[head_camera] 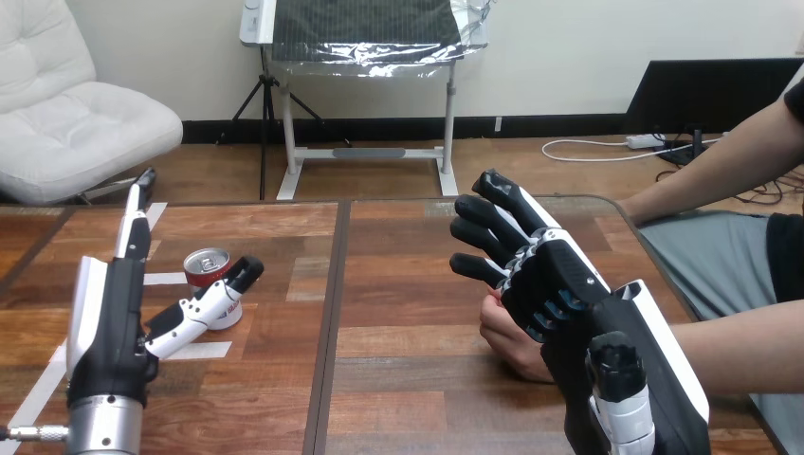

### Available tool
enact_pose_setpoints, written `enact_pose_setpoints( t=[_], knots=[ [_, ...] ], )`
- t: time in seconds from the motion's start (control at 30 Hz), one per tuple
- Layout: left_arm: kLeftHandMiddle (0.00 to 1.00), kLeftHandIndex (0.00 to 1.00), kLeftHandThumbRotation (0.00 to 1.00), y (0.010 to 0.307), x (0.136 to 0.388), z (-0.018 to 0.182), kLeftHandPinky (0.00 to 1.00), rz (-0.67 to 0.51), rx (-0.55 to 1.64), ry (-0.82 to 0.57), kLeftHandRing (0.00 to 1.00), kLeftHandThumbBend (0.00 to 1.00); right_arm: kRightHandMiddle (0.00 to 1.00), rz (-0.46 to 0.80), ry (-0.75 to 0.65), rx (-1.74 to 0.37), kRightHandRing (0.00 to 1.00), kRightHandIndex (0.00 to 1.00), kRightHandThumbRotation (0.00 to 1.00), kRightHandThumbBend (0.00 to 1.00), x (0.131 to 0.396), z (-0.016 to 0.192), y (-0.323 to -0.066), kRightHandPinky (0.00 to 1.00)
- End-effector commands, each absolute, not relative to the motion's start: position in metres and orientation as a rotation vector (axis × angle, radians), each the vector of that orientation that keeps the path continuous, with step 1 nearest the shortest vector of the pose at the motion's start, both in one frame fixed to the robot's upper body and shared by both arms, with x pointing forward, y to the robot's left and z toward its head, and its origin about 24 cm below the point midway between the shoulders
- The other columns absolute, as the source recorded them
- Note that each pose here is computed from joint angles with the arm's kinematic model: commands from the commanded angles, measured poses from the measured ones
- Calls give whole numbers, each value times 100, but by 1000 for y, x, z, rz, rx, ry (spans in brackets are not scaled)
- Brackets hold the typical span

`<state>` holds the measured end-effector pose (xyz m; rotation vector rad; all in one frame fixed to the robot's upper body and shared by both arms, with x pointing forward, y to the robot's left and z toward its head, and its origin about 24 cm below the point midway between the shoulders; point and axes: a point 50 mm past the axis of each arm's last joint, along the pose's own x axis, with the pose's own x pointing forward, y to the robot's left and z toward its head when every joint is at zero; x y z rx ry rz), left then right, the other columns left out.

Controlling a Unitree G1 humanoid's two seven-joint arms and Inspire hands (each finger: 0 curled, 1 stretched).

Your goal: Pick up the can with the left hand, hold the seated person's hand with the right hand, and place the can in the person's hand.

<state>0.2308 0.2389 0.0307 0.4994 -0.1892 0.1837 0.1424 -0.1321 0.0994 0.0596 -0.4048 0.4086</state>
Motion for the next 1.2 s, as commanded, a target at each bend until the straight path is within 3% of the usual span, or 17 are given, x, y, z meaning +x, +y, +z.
enact_pose_setpoints(
  t=[0.0, 0.57, 1.17],
  knots=[
    [100, 100, 55, 244, 250, 48, 99, 200, 511, -250, 100, 89, 91, 401, -477, 53, 91, 93, 95, 89, 145, 113, -133, 86],
    [100, 100, 50, 251, 267, 45, 100, 208, 517, -215, 100, 83, 91, 403, -479, 46, 90, 93, 95, 89, 146, 113, -135, 85],
    [98, 100, 48, 259, 290, 39, 93, 200, 554, -117, 97, 82, 90, 411, -476, 37, 90, 92, 96, 92, 147, 115, -134, 82]
  ],
)
